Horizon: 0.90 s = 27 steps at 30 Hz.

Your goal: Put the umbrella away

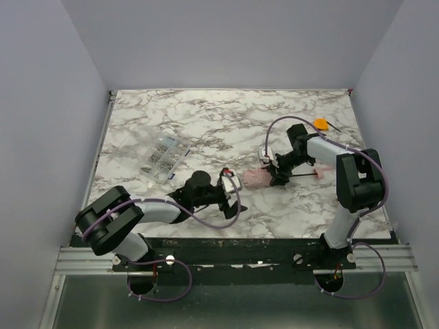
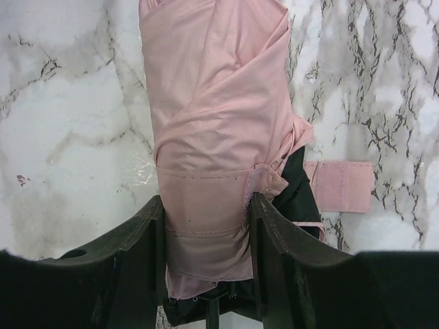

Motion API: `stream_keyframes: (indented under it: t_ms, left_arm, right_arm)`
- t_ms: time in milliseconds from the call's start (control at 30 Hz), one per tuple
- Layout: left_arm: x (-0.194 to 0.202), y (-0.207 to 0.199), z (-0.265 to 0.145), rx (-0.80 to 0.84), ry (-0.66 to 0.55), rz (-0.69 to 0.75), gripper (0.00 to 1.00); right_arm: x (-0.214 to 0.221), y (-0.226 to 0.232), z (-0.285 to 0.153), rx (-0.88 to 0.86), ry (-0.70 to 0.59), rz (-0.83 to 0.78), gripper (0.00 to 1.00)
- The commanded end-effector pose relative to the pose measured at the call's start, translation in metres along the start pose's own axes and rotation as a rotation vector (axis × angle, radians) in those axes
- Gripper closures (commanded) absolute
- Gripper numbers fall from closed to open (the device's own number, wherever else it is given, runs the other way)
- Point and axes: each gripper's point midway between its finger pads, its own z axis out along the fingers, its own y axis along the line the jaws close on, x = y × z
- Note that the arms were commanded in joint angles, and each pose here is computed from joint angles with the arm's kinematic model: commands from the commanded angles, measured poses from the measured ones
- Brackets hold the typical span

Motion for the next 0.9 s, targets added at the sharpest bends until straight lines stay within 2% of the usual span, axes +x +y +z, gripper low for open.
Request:
stream_keyframes:
  t_ms: [0, 167, 333, 500, 800, 867]
  left_arm:
    - [-0.012, -0.033, 0.023, -0.013, 0.057, 0.435, 0.02]
    - [-0.004, -0.021, 0.056, -0.105, 0.183, 0.649, 0.02]
    - [-0.001, -0.006, 0.089, -0.129, 0.241, 0.731, 0.03]
    - [0.023, 0.014, 0.103, -0.121, 0.352, 0.711, 0.19]
    - [0.05, 0.038, 0.104, -0.103, 0.453, 0.665, 0.3]
    - [0.05, 0.036, 0.105, -0.1, 0.431, 0.67, 0.31]
  right_arm:
    - [0.061, 0.13, 0.007, -0.425, 0.266, 0.472, 0.75]
    - [0.063, 0.125, 0.008, -0.432, 0.275, 0.488, 0.75]
    - [0.061, 0.12, 0.009, -0.432, 0.266, 0.497, 0.75]
    - [0.061, 0.122, 0.009, -0.443, 0.268, 0.496, 0.75]
    - [0.062, 0.126, 0.009, -0.47, 0.269, 0.494, 0.75]
    - [0.061, 0.126, 0.009, -0.473, 0.262, 0.491, 0.75]
